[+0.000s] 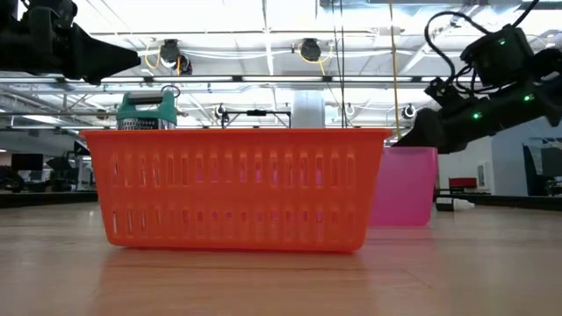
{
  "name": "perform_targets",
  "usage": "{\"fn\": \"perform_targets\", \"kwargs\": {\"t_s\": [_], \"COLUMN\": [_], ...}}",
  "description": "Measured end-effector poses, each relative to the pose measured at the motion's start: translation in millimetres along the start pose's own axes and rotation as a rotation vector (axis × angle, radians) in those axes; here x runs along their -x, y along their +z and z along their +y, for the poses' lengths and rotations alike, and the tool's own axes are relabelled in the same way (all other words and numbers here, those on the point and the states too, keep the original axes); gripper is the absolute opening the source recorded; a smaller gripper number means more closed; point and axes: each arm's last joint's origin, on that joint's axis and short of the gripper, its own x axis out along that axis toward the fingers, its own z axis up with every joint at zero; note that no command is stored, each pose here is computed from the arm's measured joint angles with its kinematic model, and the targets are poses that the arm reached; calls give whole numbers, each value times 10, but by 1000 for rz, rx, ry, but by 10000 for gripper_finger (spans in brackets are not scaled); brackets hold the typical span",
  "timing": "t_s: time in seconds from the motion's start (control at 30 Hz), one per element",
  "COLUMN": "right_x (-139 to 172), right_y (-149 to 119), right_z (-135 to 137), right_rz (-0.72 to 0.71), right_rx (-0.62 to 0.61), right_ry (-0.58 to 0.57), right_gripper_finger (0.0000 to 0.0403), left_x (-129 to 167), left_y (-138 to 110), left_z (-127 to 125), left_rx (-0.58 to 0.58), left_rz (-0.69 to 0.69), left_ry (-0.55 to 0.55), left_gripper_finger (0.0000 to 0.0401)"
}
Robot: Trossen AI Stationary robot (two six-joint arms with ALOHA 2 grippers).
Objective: Pick & Place Kitchen Items
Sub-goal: Put the large black food coloring bottle into the red bin
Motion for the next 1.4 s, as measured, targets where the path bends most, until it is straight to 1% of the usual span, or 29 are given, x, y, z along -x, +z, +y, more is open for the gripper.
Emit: {"fn": "perform_targets", "kwargs": {"t_s": [0.13,0.27,0.37,0.5,0.63,0.93,1.1,1.2,1.27,1.4], "right_x": [-86,-224,-329,-416,-450,-455,-454,-454,-454,-454], "right_y": [18,53,65,-1,-18,19,11,12,11,13], "right_z": [-11,13,40,16,-5,-1,-2,-1,-1,-1], "right_rz": [-3,40,65,116,114,76,83,83,83,82], "right_rx": [-16,0,17,57,25,14,16,-7,-11,-12], "right_ry": [38,20,27,-2,-17,-13,-14,-14,-13,-14], "right_gripper_finger": [259,258,258,258,252,212,200,191,178,141], "left_x": [0,0,0,0,0,0,0,0,0,0], "left_y": [0,9,9,8,9,9,9,9,9,9], "left_z": [0,2,2,2,2,2,2,2,2,2], "left_rx": [0,3,3,1,1,0,0,0,0,0], "left_rz": [0,-9,-9,-8,-9,-9,-9,-9,-9,-9], "left_ry": [0,2,2,2,2,2,2,2,2,2], "left_gripper_finger": [131,131,131,131,131,131,131,131,131,131]}}
